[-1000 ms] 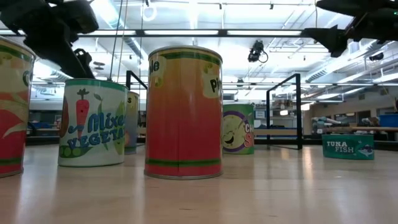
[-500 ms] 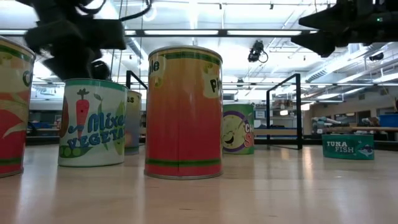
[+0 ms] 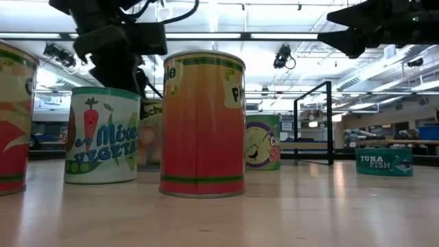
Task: Pick and place cans onto a shelf
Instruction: Put the canned peaches on the shelf
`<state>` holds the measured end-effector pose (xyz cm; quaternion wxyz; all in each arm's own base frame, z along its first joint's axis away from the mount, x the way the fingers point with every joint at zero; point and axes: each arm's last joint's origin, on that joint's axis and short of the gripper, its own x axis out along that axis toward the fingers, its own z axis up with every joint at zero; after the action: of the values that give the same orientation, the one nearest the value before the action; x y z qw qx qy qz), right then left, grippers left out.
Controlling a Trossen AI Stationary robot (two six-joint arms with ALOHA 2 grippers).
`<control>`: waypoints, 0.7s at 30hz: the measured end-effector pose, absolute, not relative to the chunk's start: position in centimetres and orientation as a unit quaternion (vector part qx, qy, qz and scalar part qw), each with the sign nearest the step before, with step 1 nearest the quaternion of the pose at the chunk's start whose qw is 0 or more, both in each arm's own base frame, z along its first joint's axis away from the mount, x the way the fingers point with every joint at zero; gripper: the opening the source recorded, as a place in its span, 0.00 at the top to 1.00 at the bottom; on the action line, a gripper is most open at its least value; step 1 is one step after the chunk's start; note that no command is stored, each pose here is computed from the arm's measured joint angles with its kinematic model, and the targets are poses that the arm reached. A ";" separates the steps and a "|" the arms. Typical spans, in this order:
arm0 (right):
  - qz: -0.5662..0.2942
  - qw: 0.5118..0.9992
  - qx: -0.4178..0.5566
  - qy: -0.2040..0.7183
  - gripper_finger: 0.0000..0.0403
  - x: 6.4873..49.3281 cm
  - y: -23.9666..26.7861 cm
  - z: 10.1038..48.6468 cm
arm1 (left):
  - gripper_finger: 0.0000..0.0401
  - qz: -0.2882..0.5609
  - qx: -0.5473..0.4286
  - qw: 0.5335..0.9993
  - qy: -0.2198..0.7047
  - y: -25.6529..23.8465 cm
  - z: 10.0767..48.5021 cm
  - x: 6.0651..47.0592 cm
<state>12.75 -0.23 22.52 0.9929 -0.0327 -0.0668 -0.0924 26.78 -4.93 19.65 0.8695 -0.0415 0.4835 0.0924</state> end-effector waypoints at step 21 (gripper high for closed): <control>-0.102 0.987 -0.108 -0.064 0.08 14.6 -0.9 22.4 | 0.34 0.091 -0.039 0.871 0.481 -5.0 18.1 28.1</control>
<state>14.57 -0.94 22.41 0.9869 -0.1078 -0.0638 -0.1016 28.14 -5.03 18.12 0.8712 -0.0392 0.4808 0.0911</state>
